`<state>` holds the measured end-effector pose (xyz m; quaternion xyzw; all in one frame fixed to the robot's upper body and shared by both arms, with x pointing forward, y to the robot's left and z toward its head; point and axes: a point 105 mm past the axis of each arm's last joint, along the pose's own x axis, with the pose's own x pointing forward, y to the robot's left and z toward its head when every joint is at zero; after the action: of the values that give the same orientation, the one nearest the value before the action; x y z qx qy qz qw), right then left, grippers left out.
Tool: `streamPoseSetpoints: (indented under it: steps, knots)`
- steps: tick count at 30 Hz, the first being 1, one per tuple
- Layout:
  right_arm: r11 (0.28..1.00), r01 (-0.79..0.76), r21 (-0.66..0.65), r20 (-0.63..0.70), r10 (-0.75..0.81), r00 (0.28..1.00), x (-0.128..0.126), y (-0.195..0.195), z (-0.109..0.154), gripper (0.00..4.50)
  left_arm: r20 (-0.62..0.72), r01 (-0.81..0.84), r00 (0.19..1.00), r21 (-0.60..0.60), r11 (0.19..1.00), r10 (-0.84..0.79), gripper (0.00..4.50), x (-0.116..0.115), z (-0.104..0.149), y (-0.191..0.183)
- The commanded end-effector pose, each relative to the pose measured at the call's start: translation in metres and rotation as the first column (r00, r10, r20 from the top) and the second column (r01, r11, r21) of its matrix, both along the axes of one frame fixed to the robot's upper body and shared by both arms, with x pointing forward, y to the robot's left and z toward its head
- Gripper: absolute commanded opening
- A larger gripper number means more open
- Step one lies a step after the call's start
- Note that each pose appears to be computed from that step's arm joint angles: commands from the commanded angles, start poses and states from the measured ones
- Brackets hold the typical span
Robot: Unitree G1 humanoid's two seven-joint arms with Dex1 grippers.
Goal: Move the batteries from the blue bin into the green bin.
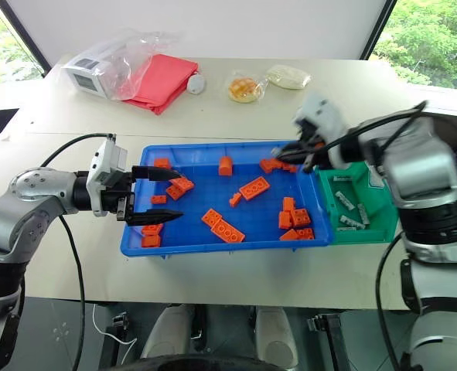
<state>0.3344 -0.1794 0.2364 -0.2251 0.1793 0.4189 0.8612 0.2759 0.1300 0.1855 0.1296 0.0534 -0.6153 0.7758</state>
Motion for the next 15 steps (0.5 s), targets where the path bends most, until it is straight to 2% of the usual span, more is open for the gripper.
streamPoseSetpoints:
  steps: [1,5,9,14,15]
  knots:
    - [0.978,0.200,0.064,0.058,-0.204,0.977,-0.007,-0.046,0.026,0.32,0.035,-0.001,0.999,0.006,1.000,0.001,4.50,0.002,0.008,0.005]
    - [0.951,0.303,0.064,0.073,-0.307,0.949,-0.014,-0.071,0.026,0.32,0.027,-0.006,1.000,0.009,1.000,0.006,4.50,0.005,0.009,0.010]
    - [0.949,0.315,0.025,0.038,-0.316,0.948,-0.022,-0.077,0.006,1.95,0.036,-0.013,0.999,-0.012,1.000,0.013,4.50,0.012,0.019,0.010]
    - [0.943,0.334,0.013,0.047,-0.334,0.941,-0.019,-0.081,-0.005,4.45,0.042,-0.014,0.999,-0.035,0.999,0.016,4.50,0.018,0.031,0.011]
    - [0.941,0.337,0.015,0.062,-0.337,0.939,-0.018,-0.084,-0.003,4.45,0.043,-0.019,0.999,-0.036,0.999,0.020,4.50,0.018,0.032,0.012]
